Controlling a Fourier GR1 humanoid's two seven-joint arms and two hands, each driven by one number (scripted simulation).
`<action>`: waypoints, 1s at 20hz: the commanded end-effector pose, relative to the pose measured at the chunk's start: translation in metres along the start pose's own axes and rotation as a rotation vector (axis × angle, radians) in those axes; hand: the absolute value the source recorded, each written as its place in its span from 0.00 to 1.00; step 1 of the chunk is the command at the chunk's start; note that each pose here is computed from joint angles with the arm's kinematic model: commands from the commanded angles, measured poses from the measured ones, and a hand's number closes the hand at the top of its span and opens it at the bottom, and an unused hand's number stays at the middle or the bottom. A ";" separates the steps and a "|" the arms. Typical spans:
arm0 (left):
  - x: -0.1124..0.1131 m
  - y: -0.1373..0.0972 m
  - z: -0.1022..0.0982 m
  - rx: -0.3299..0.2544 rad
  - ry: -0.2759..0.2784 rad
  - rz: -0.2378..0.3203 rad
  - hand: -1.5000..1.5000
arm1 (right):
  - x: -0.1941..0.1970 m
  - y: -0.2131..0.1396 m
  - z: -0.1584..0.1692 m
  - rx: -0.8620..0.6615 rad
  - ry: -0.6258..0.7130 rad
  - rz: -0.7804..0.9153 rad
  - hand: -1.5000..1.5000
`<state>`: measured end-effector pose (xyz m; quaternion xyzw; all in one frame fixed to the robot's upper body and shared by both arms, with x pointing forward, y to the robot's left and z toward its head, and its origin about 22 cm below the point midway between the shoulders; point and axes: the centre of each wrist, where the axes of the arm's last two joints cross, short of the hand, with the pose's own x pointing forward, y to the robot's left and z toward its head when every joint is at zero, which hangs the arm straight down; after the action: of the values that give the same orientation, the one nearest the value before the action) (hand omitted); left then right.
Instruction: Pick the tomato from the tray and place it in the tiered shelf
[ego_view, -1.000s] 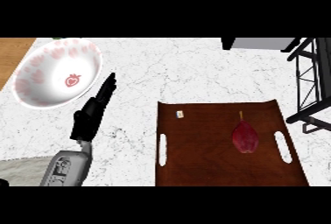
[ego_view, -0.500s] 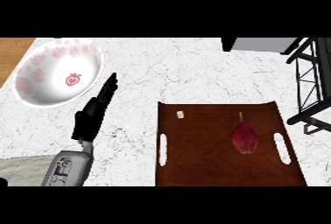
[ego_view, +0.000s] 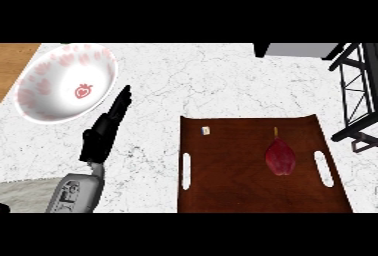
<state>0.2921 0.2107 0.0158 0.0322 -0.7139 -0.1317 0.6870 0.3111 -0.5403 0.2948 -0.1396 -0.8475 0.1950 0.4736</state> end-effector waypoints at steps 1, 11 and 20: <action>0.003 -0.001 0.001 -0.003 -0.010 -0.007 0.50 | 0.003 -0.015 0.007 0.078 -0.082 -0.172 0.00; 0.011 -0.006 -0.006 -0.035 -0.026 -0.003 0.50 | 0.022 -0.045 0.012 -0.167 0.070 -0.412 0.00; 0.011 -0.008 -0.007 -0.022 -0.032 0.009 0.50 | 0.041 -0.076 0.048 -0.130 0.290 -0.293 0.00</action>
<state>0.2986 0.2002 0.0255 0.0200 -0.7213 -0.1387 0.6783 0.2604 -0.5907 0.3350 -0.0559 -0.8144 0.0320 0.5767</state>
